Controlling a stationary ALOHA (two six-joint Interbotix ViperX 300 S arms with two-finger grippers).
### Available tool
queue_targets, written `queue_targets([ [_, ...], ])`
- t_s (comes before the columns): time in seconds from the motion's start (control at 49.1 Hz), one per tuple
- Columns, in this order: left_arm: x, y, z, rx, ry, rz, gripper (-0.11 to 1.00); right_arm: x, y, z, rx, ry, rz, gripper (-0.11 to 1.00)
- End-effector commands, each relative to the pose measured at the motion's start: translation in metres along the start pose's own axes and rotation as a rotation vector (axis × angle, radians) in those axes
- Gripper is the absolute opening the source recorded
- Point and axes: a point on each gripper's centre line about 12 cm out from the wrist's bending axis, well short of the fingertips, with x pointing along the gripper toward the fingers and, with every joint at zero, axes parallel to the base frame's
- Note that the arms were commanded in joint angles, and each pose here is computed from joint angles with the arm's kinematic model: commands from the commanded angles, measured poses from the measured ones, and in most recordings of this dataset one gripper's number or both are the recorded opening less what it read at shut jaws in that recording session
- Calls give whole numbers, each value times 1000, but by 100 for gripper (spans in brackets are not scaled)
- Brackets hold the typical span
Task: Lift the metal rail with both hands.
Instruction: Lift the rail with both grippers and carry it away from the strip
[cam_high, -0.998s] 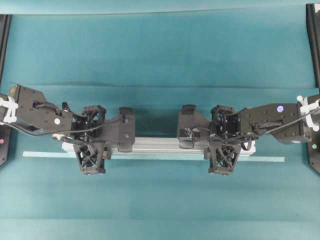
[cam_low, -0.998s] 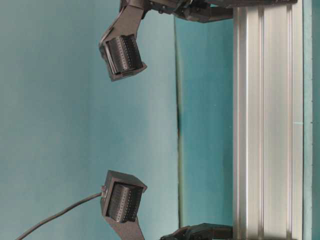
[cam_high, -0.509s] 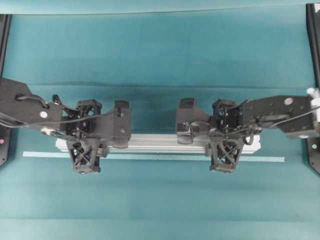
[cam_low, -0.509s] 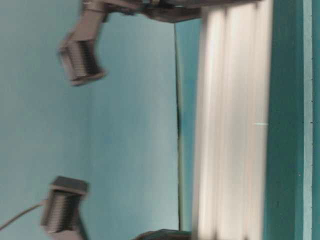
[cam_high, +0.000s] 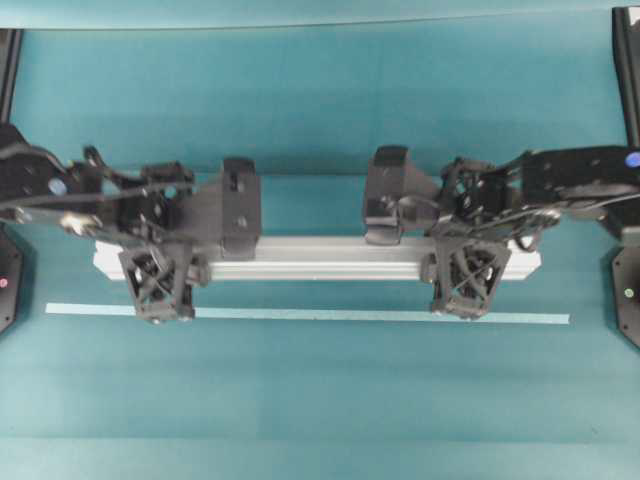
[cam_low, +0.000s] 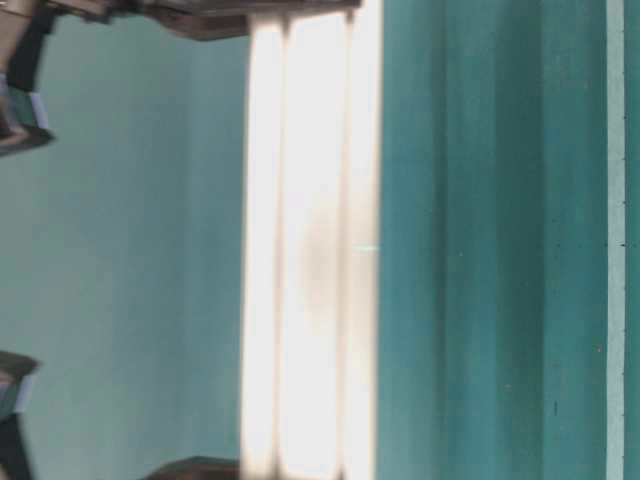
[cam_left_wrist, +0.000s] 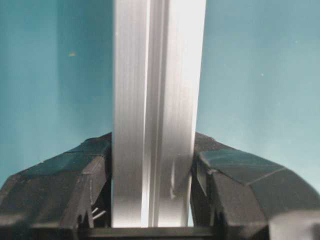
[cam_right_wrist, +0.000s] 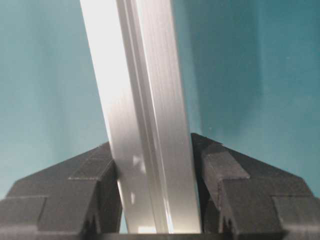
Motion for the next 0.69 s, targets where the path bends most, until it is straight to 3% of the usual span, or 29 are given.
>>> queue_targets([
  [0.0, -31, 3, 16, -13, -74, 2, 36, -23, 1, 12, 33, -61, 9, 39],
  [0.204, -57, 3, 24, -18, -90, 2, 36, -46, 3, 15, 28, -27, 10, 39],
  [0.672, -109, 8, 43, -38, -87, 9, 36, -112, 10, 41, 14, -57, 19, 39],
])
